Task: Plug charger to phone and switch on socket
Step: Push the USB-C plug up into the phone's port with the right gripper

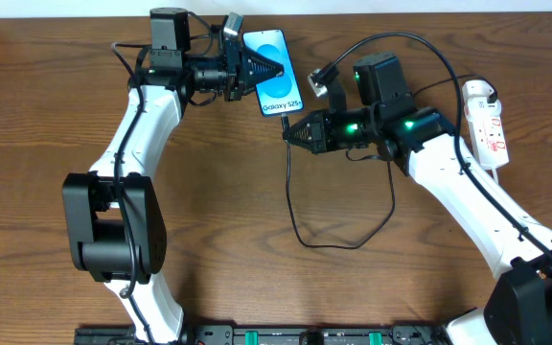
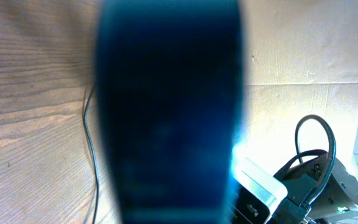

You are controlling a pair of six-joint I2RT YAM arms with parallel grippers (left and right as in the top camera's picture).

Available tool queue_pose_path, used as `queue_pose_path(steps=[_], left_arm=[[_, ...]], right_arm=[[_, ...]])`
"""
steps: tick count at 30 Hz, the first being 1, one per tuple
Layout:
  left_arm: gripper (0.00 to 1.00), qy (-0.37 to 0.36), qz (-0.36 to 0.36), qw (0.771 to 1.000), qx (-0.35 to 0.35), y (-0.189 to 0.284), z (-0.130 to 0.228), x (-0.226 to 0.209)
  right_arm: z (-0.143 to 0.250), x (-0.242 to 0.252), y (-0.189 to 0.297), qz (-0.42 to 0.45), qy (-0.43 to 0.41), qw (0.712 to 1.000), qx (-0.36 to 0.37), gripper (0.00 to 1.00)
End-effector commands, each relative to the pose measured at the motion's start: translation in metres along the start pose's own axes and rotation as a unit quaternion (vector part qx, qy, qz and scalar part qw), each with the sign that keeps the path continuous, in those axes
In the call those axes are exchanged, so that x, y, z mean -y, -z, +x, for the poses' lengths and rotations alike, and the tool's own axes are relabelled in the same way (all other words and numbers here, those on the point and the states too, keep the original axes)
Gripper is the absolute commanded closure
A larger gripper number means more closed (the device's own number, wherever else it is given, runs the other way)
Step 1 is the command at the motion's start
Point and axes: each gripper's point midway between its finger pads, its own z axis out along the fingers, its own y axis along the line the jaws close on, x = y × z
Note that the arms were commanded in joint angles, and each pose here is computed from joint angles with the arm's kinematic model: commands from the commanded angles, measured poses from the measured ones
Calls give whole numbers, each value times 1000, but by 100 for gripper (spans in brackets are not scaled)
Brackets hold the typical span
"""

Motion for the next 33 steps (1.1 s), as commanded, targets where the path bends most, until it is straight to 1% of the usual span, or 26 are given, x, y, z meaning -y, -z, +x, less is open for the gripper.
queue_pose_path(steps=[1,27,33], left_arm=[[93,-27,16,999,-17,-2,7,9],[93,-22,29,999,-36,-7,15,15],[93,-11,31,999,-38,-7,16,15]], right_arm=[[-13,0,9,5,-2,1000,27,99],[-27,4,11,21,12,998,56,99],[-30,6,9,20,14,998,58,99]])
